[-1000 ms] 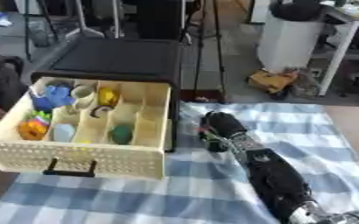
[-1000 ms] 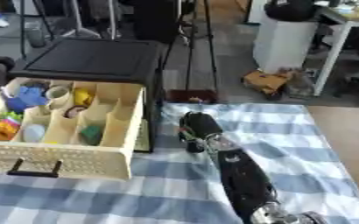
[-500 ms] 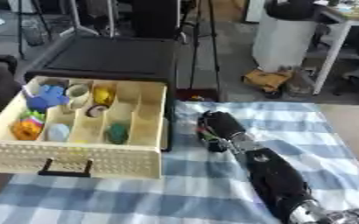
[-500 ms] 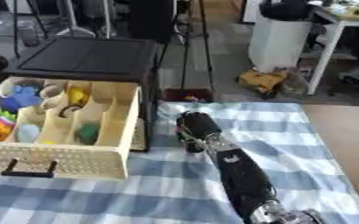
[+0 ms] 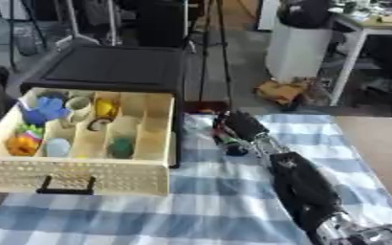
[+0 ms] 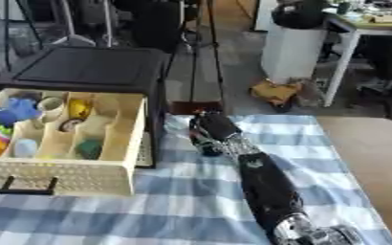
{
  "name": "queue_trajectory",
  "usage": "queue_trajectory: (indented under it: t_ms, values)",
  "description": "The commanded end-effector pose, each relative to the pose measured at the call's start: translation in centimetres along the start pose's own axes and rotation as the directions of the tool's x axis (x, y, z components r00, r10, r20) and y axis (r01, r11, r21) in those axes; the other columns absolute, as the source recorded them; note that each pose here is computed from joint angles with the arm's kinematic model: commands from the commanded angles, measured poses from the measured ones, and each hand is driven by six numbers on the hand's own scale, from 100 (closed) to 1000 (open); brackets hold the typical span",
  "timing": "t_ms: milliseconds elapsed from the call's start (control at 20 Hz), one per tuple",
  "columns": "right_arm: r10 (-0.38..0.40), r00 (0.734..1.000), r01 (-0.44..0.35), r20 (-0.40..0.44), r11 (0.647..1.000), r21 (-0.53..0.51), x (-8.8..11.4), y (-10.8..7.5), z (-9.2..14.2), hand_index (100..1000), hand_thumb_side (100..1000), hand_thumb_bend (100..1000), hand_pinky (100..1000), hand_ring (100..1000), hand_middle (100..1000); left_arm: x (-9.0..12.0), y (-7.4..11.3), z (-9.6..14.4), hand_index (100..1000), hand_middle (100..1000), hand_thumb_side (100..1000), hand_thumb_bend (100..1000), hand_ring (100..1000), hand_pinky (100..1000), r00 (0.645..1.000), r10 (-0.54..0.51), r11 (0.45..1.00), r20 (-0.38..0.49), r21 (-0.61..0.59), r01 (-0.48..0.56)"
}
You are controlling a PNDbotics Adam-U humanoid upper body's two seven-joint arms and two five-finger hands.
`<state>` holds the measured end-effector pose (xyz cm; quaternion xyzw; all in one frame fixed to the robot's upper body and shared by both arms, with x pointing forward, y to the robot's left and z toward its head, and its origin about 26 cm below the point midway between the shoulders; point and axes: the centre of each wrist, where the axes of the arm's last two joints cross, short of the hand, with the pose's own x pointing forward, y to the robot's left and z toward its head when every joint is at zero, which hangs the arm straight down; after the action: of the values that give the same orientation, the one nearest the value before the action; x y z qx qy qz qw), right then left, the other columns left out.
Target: Pick up objects from table and place into drawer.
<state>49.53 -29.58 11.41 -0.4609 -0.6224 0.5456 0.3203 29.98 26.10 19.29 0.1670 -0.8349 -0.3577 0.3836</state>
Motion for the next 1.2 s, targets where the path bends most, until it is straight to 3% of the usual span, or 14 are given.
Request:
queue_trajectory:
  t_ms: [50, 500, 850, 1050, 1100, 1200]
  values:
    - [0.021, 0.999, -0.018, 0.032, 0.997, -0.074, -0.9, -3.1, -1.0, 365, 100, 100, 100, 182, 328, 0.3, 0.9, 0.1, 778, 100, 1000, 100, 100, 100, 0.999, -0.034, 0.999, 0.005, 0.003, 0.034]
    - [0.077, 0.984, -0.047, 0.159, 0.982, -0.182, -0.9, -6.9, -2.1, 353, 100, 106, 100, 171, 333, -0.1, 0.7, 0.8, 778, 100, 1000, 101, 100, 100, 0.999, -0.035, 0.999, -0.033, -0.012, 0.035]
    - [0.123, 0.969, -0.060, 0.216, 0.959, -0.278, -0.8, -9.9, -2.8, 345, 100, 289, 100, 176, 336, -0.4, 0.6, 1.4, 779, 100, 1000, 102, 100, 100, 0.998, -0.034, 0.999, -0.060, -0.031, 0.033]
    - [0.124, 0.959, -0.038, 0.256, 0.948, -0.317, -0.2, -10.8, -3.2, 345, 100, 240, 100, 174, 337, -0.6, 0.5, 1.7, 779, 100, 1000, 102, 100, 100, 0.997, -0.033, 0.999, -0.073, -0.037, 0.030]
    - [0.121, 0.956, -0.029, 0.268, 0.946, -0.324, 0.0, -10.9, -3.2, 345, 100, 270, 100, 173, 337, -0.6, 0.5, 1.7, 779, 100, 1000, 104, 100, 100, 0.997, -0.032, 0.999, -0.075, -0.038, 0.029]
    - [0.092, 0.949, 0.018, 0.303, 0.940, -0.340, 0.6, -10.9, -3.5, 351, 100, 173, 100, 152, 335, -0.7, 0.4, 1.9, 779, 100, 1000, 103, 100, 100, 0.996, -0.030, 0.999, -0.082, -0.041, 0.027]
